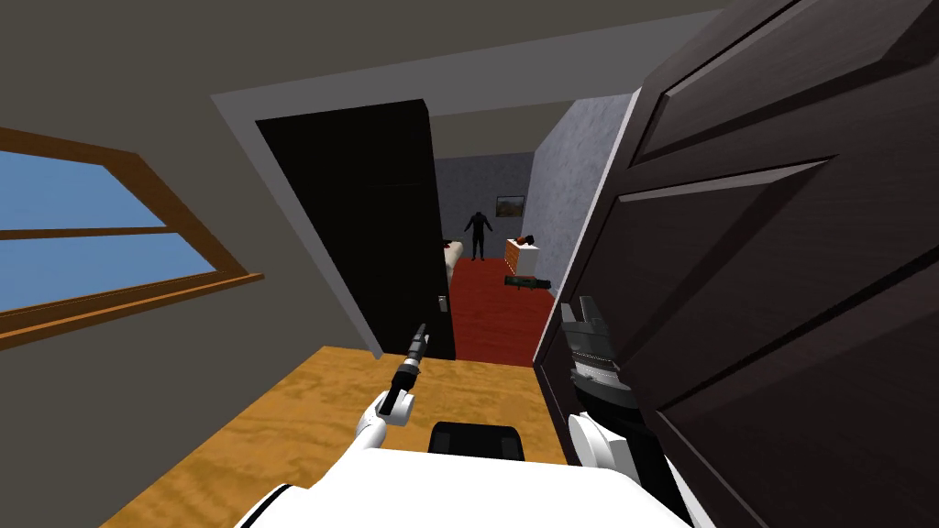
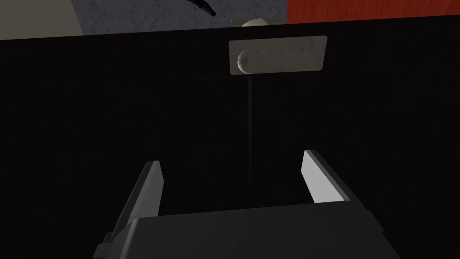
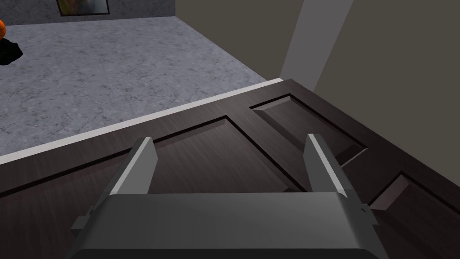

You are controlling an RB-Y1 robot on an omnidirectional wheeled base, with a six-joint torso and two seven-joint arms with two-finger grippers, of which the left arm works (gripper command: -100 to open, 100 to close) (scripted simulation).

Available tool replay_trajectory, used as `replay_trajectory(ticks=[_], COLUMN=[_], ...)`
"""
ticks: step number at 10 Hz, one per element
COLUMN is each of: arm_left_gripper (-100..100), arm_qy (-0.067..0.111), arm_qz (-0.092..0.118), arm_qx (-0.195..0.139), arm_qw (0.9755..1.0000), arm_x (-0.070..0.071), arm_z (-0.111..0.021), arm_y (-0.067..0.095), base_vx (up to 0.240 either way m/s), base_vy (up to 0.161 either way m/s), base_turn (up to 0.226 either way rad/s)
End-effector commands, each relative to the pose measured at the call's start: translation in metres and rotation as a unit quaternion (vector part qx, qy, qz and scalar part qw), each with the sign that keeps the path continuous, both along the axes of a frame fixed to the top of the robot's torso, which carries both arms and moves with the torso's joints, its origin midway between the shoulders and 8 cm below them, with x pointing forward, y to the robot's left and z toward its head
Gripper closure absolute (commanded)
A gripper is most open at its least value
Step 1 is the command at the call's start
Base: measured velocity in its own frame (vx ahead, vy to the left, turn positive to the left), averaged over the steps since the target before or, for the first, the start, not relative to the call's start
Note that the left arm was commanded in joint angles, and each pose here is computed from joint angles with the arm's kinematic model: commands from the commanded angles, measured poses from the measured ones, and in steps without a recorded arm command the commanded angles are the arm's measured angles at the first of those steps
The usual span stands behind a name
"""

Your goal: Pull the door open

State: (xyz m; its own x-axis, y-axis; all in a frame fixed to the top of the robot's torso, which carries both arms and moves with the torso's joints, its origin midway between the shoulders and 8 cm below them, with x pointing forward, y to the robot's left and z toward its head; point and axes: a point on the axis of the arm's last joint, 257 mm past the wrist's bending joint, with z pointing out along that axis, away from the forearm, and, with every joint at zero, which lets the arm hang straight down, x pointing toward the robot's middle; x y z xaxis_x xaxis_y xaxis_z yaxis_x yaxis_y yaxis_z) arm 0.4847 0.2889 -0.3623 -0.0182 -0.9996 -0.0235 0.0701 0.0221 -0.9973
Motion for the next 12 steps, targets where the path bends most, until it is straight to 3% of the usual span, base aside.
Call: replay_trajectory(ticks=[1,7,9,11,12], arm_left_gripper=[-100,-100,-100,-100,-100], arm_qy=[0.008,0.031,0.031,0.033,0.033], arm_qz=[0.002,0.007,0.007,0.022,0.022], arm_qx=[-0.003,-0.01,-0.01,-0.011,-0.011], arm_qw=[1.0,0.9995,0.9994,0.9992,0.9992], arm_x=[0.0,-0.001,0.0,-0.009,-0.009], arm_z=[-0.007,-0.026,-0.026,-0.028,-0.028], arm_y=[0.003,0.012,0.013,0.036,0.036], base_vx=[0.143,0.12,0.068,0.166,0.148], base_vy=[0.002,0.01,0.023,-0.041,-0.034], base_turn=[-0.079,-0.055,-0.015,-0.126,-0.048])
